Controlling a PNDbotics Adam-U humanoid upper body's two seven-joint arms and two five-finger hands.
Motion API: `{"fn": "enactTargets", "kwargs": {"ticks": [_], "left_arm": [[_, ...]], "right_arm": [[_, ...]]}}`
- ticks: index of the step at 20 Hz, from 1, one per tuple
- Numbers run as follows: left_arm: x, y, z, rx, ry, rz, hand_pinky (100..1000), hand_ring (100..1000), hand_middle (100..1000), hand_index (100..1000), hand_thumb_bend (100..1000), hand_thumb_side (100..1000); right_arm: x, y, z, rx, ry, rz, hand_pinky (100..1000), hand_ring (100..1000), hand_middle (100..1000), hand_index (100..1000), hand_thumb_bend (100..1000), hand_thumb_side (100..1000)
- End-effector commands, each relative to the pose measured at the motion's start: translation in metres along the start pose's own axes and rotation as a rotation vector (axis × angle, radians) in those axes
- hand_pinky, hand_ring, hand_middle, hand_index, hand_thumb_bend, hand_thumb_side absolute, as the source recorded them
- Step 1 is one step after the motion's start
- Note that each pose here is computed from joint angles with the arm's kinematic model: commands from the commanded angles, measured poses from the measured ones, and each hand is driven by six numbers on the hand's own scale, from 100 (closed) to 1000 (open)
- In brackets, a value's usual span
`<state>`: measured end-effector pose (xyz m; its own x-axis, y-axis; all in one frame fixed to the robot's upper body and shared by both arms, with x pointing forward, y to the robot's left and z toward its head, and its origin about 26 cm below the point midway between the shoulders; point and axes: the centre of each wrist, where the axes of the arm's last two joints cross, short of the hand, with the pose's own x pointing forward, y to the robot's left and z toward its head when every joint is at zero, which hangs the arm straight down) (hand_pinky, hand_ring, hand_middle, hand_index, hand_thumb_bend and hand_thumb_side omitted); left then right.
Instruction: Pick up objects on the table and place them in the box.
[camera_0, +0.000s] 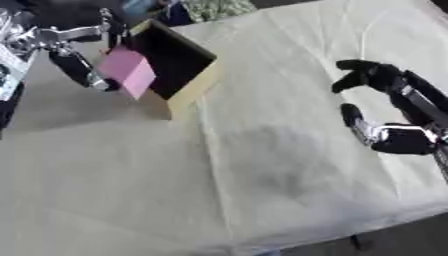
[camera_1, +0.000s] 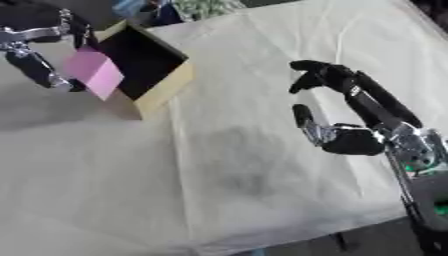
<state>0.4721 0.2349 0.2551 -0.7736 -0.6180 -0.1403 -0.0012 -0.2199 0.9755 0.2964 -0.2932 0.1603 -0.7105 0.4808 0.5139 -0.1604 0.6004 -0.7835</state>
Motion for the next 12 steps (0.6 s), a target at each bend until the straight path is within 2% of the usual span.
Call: {"fn": "enactTargets", "kwargs": {"ticks": [1,12], "left_arm": [[-0.0035,0.0165,0.0009,0.041,0.005,-0.044,766,564,449,671,441,100],[-0.0026,0.0231,-0.0062,0.126,0.039,-0.053,767,567,457,679,438,100]], "right_arm": [[0.0021,-0.0027,-0.0025,0.005,-0.019,0.000,784,757,633,937,100,410],[0.0023,-0.0013,-0.0050,0.023,-0.033,-0.006,785,758,632,937,100,418]]}}
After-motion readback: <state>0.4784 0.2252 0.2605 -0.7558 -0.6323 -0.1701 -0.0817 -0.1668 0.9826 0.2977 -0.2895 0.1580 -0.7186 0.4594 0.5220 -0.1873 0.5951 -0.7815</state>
